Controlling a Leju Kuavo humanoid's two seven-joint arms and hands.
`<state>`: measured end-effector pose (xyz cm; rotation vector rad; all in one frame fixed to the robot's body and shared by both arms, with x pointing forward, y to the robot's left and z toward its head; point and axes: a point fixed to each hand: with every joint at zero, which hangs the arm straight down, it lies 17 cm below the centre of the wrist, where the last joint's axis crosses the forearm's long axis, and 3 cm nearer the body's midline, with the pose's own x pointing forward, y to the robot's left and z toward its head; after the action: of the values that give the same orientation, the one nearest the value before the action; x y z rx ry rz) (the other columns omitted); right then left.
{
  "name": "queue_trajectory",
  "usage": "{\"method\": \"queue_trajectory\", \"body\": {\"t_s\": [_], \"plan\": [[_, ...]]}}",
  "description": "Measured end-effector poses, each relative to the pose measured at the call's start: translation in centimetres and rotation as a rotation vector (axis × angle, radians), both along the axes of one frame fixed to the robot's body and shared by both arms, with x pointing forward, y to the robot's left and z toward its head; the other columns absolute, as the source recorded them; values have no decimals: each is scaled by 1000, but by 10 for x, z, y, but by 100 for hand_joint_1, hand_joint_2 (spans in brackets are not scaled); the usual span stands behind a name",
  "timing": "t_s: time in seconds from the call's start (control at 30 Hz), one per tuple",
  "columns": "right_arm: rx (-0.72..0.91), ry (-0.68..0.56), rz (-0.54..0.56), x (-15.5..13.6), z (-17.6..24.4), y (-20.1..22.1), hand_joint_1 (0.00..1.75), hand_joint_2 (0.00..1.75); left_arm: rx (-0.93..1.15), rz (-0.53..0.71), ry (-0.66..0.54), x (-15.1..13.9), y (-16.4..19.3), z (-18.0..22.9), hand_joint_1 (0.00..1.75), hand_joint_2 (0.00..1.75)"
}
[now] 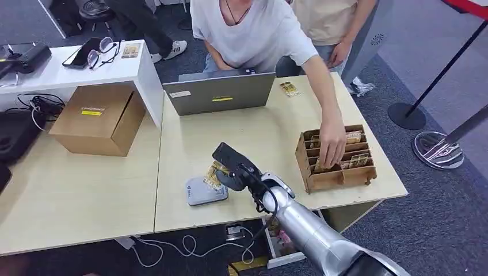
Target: Pass the card to the sensor for recognition and then transmit it.
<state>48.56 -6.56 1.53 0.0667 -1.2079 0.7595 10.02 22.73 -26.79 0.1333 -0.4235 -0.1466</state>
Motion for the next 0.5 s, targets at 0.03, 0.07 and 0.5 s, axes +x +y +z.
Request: {"method": "queue_trajectory", "body": {"t_s": [0.03, 0.07, 0.5], "plan": [[-1, 5, -6, 0, -1, -2, 175, 175, -3, -3, 1, 0, -2, 0, 0, 0], [-2, 9, -12, 1, -3, -4, 175, 175, -6, -6, 3, 0, -3, 0, 0, 0], [-29, 91, -68, -7, -32, -24, 175, 175, -4, -10, 26, -3, -4, -1, 0, 0]]}}
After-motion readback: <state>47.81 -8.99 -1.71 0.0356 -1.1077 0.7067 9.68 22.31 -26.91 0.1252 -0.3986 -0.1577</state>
